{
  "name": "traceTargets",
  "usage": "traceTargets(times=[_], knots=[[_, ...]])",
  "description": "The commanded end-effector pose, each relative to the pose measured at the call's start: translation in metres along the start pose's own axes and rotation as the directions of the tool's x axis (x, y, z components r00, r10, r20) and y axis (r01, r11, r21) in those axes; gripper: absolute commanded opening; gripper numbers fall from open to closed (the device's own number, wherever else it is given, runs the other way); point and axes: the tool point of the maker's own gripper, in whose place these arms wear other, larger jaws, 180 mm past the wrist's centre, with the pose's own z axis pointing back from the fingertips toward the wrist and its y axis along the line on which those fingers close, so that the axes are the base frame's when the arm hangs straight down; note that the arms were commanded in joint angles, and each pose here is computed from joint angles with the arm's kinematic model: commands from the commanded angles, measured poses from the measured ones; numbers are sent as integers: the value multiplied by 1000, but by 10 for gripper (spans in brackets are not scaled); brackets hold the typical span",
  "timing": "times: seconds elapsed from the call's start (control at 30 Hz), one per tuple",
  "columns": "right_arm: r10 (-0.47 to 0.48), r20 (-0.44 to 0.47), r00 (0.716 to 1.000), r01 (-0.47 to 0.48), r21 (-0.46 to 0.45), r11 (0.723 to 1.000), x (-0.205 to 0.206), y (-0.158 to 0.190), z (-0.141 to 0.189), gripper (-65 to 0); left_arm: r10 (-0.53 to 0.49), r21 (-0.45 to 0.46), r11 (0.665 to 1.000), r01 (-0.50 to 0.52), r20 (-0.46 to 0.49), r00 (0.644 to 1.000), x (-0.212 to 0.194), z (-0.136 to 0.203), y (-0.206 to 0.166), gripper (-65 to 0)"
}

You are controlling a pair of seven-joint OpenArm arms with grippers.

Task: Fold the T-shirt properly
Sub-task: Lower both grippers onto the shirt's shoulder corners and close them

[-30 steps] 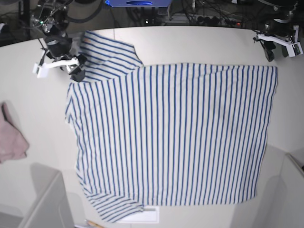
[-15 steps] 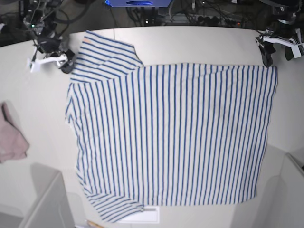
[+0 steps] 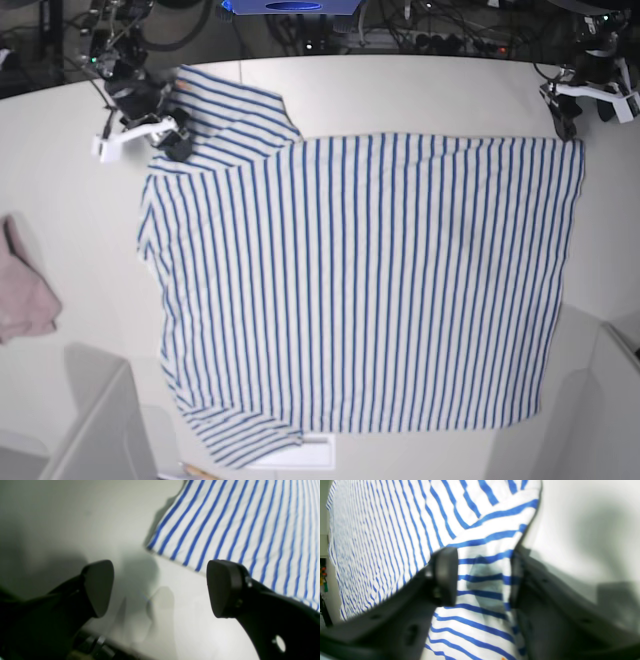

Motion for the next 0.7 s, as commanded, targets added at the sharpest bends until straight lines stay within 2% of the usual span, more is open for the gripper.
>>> traceTargets(times=[0.0,0.07,0.1,0.27,0.67], knots=[[-8,-147,989,-5,-88,996,-36,-22,5,-477,-5,8,1000,5,31,1000,9,0,5,-89],[-5,-151,989,-9,-91,996,-35,-23,5,-635,17,21,1000,-17,12,1000,1,-5,10,-89],[-5,-152,988,-9,-91,996,-36,-23,5,-650,29,24,999,-29,-1,1000,-2,-9,11,-89],[-5,-154,988,-10,-93,996,-36,-24,6,-650,103,31,994,-100,-109,989,-24,-32,10,-89],[1,-148,989,-14,-90,996,-33,-22,5,-650,204,31,979,-202,-137,969,-38,-63,2,-89]])
